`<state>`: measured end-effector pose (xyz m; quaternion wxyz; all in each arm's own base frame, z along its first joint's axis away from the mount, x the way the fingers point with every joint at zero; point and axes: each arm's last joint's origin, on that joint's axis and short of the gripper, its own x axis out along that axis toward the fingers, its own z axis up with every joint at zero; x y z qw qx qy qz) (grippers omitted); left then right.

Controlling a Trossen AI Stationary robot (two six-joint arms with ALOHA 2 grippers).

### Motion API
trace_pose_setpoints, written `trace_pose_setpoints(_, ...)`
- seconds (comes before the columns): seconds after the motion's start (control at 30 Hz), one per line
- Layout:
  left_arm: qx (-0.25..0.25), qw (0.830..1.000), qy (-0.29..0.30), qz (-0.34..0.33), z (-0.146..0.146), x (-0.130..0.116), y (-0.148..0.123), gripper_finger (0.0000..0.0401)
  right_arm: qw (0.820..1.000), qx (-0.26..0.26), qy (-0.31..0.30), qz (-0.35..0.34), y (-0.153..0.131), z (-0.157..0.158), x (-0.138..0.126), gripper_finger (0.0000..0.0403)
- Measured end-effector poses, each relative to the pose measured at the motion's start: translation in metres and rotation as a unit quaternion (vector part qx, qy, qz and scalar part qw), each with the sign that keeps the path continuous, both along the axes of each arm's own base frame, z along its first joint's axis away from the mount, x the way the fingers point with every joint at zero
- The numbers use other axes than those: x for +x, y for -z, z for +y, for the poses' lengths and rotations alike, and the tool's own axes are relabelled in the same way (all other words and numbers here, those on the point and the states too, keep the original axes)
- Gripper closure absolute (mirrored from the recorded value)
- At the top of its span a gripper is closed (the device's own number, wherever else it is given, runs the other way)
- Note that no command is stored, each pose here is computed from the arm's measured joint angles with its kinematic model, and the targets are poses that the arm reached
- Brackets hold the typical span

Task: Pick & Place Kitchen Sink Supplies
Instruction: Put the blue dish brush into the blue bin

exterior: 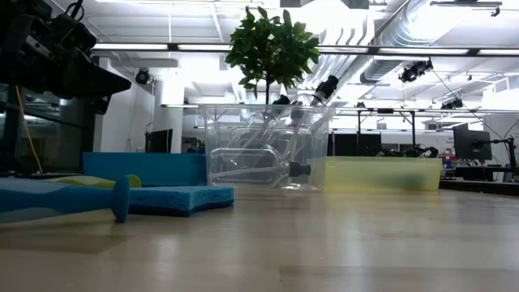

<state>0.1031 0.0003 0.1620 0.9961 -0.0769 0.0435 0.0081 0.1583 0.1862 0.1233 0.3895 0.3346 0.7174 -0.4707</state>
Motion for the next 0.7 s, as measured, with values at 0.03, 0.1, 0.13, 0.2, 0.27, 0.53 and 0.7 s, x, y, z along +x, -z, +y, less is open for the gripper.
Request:
trace_pose_setpoints(0.03, 0.000, 1.000, 0.000, 0.000, 0.000, 0.000, 0.000, 0.0400, 1.000, -0.007, -0.008, -0.009, -0.003, 0.001, 0.002, 0.0363)
trace_pose_setpoints(0.1, 0.000, 1.000, 0.000, 0.000, 0.000, 0.000, 0.000, 0.0400, 0.999, -0.017, -0.023, -0.027, -0.010, 0.004, 0.007, 0.0363)
trace_pose_setpoints(0.13, 0.000, 1.000, 0.000, 0.000, 0.000, 0.000, 0.000, 0.0400, 0.999, -0.025, -0.030, -0.034, -0.014, 0.005, 0.008, 0.0363)
trace_pose_setpoints(0.2, 0.000, 1.000, 0.000, 0.000, 0.000, 0.000, 0.000, 0.0400, 0.997, -0.047, -0.045, -0.049, -0.021, 0.006, 0.012, 0.0363)
trace_pose_setpoints(0.27, 0.000, 1.000, 0.000, 0.000, 0.000, 0.000, 0.000, 0.0400, 0.993, -0.070, -0.061, -0.068, -0.029, 0.007, 0.015, 0.0363)
trace_pose_setpoints(0.53, 0.000, 1.000, 0.000, 0.000, 0.000, 0.000, 0.000, 0.0400, 0.960, -0.179, -0.141, -0.162, -0.054, 0.006, 0.028, 0.0363)
trace_pose_setpoints(0.7, 0.000, 1.000, 0.000, 0.000, 0.000, 0.000, 0.000, 0.0400, 0.932, -0.226, -0.195, -0.206, -0.058, 0.003, 0.033, 0.0363)
